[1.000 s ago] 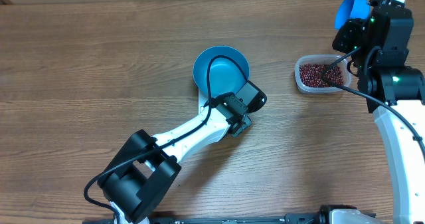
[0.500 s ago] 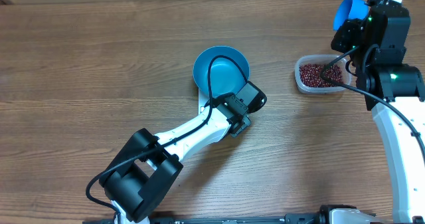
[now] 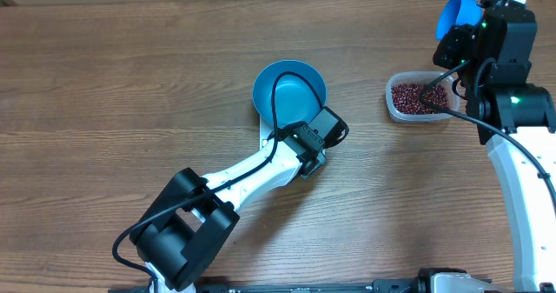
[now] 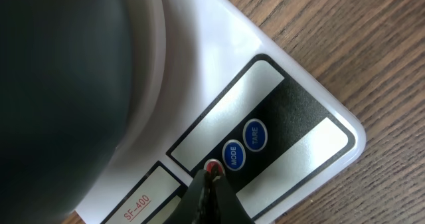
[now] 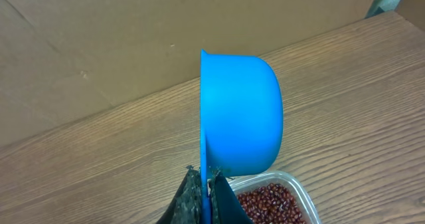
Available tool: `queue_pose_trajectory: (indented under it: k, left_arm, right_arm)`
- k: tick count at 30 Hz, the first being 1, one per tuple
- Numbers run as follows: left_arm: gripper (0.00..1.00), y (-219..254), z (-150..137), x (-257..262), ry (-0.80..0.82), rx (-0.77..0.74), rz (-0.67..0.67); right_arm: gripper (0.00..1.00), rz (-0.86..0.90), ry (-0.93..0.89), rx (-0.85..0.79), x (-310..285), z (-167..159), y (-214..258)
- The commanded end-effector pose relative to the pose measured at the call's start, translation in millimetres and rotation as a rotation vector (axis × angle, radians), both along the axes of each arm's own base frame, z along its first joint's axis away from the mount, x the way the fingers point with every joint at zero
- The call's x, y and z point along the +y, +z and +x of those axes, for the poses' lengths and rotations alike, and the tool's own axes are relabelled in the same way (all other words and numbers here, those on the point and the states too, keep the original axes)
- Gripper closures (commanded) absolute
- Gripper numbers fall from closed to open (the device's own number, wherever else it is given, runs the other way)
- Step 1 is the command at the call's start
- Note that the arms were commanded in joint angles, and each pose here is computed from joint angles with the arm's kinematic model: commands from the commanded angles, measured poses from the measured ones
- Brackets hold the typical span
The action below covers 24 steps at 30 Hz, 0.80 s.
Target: Scoop item into bowl and weigh 150g on scale
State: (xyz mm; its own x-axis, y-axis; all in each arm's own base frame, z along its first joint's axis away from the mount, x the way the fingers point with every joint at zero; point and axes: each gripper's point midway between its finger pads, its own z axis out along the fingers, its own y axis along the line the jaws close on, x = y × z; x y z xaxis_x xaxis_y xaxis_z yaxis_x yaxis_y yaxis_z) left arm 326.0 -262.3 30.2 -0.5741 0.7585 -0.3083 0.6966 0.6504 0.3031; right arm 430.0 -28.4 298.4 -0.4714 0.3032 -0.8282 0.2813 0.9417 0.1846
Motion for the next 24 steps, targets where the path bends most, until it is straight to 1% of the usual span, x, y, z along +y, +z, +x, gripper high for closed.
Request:
queue_pose_trajectory:
  k: [1, 11, 24]
  left_arm:
    - [0.96, -7, -2, 5, 0.02, 0.007, 0.016]
    - [0.96, -24, -4, 6, 0.009, 0.033, 0.045]
    - [0.96, -23, -3, 5, 0.005, 0.026, 0.047]
  right_arm:
    - [0.96, 0.001, -0.002, -0.042, -1, 4, 17]
    - [0.96, 0.001, -0.002, -0.041, -1, 4, 17]
    - [0.96, 0.001, -0.002, -0.034, -1, 3, 15]
